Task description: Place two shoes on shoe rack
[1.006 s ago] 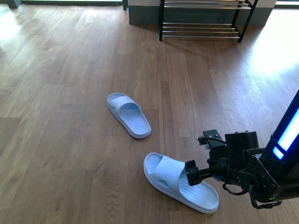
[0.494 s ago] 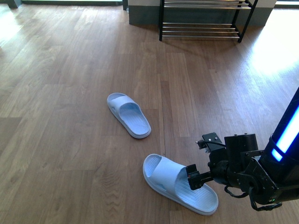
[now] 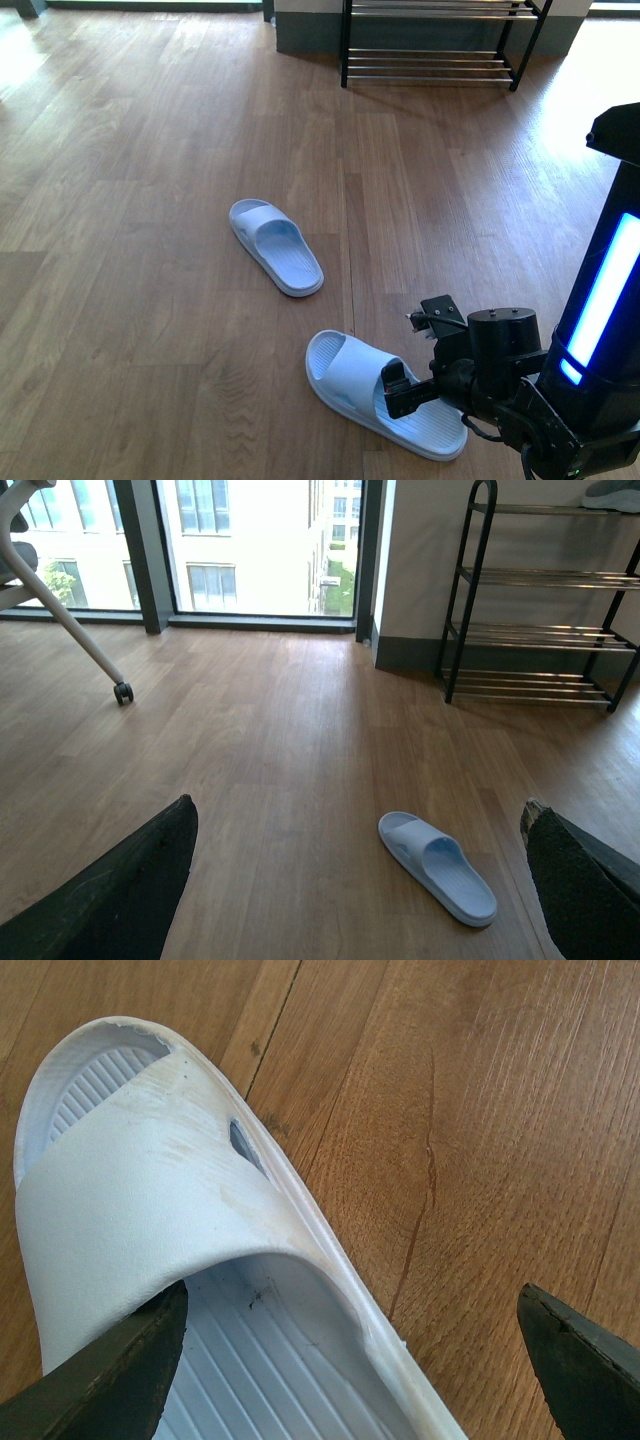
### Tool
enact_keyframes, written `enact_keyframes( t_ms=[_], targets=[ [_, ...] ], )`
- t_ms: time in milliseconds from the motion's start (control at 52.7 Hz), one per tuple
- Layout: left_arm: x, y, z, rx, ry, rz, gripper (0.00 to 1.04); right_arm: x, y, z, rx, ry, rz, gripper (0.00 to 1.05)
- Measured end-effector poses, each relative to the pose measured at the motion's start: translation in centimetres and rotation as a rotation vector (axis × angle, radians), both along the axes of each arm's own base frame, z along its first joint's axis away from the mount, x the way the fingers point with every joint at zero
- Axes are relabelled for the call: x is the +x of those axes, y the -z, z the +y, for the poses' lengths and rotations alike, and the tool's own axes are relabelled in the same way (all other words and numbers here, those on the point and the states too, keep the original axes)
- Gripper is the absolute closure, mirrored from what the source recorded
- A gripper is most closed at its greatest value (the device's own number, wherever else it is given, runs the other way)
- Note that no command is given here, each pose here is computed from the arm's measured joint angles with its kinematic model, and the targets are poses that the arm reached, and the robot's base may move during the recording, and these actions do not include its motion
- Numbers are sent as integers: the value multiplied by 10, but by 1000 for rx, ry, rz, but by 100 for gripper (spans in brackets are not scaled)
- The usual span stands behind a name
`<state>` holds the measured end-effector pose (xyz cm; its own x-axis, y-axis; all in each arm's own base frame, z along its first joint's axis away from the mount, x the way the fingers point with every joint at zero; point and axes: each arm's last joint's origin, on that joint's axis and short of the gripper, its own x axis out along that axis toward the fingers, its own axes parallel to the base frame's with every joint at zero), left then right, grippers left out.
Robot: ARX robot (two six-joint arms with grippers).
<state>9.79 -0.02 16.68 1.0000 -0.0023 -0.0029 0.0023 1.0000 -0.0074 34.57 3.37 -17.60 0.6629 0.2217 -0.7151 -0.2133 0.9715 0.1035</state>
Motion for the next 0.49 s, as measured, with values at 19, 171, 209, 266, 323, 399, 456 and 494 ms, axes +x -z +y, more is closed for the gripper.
enact_keyframes(
  t_ms=[19,171,209,266,323,399,456,494],
  targets=[
    [0,0,0,0,0,0,9,-1,0,0,3,2,0,9],
    [0,0,0,0,0,0,9,-1,2,-2,11,9,-5,9],
    [0,0,0,0,0,0,9,-1,3,-2,11,9,-5,9],
    [0,0,0,0,0,0,9,-2,3,-2,14,6,-1,9],
    [0,0,0,0,0,0,9,-4,3,-2,15,5,2,9],
    [0,0,0,0,0,0,9,-8,3,-3,22,0,7,9],
    [0,0,0,0,0,0,9,-12,3,-5,21,2,14,9],
    [0,0,0,0,0,0,9,-15,4,-8,24,6,18,9]
  ],
)
